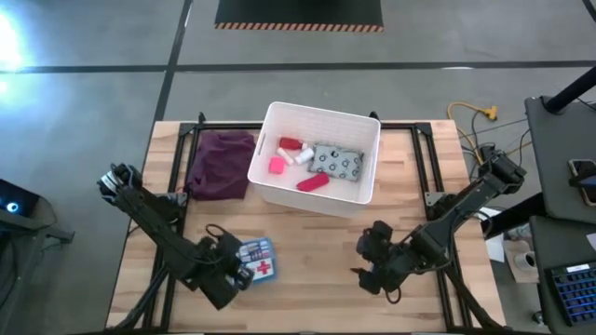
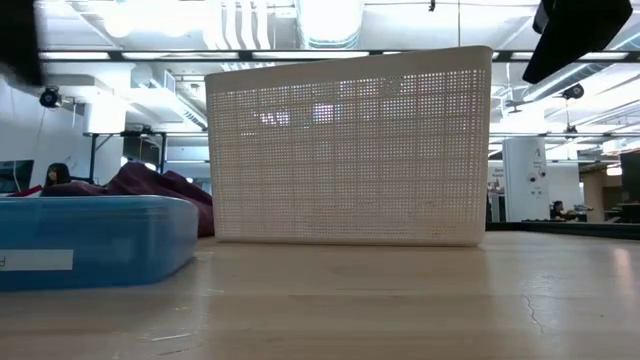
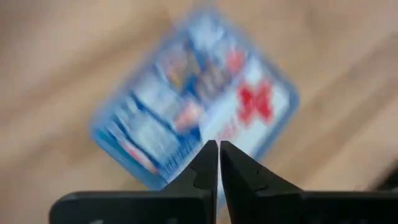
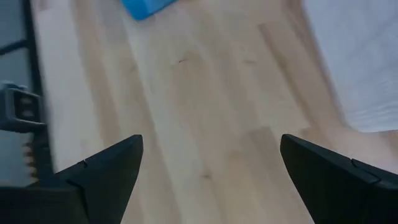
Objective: Pick & place medical supplies in basket/bin
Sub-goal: Put the blue medicine kit into the white bin
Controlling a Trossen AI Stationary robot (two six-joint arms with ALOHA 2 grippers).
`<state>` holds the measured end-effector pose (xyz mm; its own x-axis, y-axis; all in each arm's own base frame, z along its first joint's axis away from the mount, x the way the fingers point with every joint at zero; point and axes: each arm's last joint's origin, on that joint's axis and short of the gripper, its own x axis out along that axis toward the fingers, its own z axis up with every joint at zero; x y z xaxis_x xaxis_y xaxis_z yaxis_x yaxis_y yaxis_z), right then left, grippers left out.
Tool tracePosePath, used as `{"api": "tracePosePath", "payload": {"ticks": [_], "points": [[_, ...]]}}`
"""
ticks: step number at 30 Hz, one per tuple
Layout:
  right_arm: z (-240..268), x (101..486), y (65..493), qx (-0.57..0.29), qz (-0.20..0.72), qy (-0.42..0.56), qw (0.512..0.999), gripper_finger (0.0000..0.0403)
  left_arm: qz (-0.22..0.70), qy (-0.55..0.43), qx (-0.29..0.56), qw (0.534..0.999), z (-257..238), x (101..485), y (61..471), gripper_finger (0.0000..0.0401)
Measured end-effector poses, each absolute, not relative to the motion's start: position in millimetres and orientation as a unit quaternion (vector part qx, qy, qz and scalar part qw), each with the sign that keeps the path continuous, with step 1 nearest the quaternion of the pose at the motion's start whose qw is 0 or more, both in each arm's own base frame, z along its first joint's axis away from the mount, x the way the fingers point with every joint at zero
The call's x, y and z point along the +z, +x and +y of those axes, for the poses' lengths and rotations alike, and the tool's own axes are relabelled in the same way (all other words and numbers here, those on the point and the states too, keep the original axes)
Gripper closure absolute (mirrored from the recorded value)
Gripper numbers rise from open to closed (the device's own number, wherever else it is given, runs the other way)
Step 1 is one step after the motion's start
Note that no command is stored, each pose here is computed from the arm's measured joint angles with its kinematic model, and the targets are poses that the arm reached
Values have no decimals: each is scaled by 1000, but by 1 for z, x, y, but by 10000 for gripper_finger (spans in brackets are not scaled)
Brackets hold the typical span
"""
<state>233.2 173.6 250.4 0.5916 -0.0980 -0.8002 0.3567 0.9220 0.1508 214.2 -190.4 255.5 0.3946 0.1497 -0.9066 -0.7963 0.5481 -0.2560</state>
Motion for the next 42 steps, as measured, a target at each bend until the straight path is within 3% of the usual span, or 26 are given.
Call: {"api": "tracePosePath", "payload": {"ticks": [4, 10, 14, 22, 27, 31, 37, 42], "points": [[174, 246, 241, -102, 425, 195, 878, 33, 399, -337, 402, 752, -176, 275, 207, 400], [172, 234, 249, -103, 391, 302, 863, 56, 469, -358, 441, 676, -175, 257, 195, 400], [171, 220, 247, -118, 381, 363, 842, 111, 447, -415, 438, 661, -180, 233, 196, 400], [174, 197, 240, -102, 371, 457, 802, 247, 483, -409, 472, 614, -184, 203, 179, 400], [178, 194, 235, -109, 365, 466, 798, 310, 481, -389, 489, 615, -178, 190, 173, 400], [180, 193, 232, -114, 361, 474, 795, 337, 460, -392, 499, 621, -165, 170, 174, 400], [185, 181, 234, -138, 370, 485, 780, 344, 416, -453, 461, 640, -154, 135, 176, 400], [190, 160, 238, -168, 387, 482, 768, 338, 328, -480, 424, 695, -161, 146, 196, 400]]}}
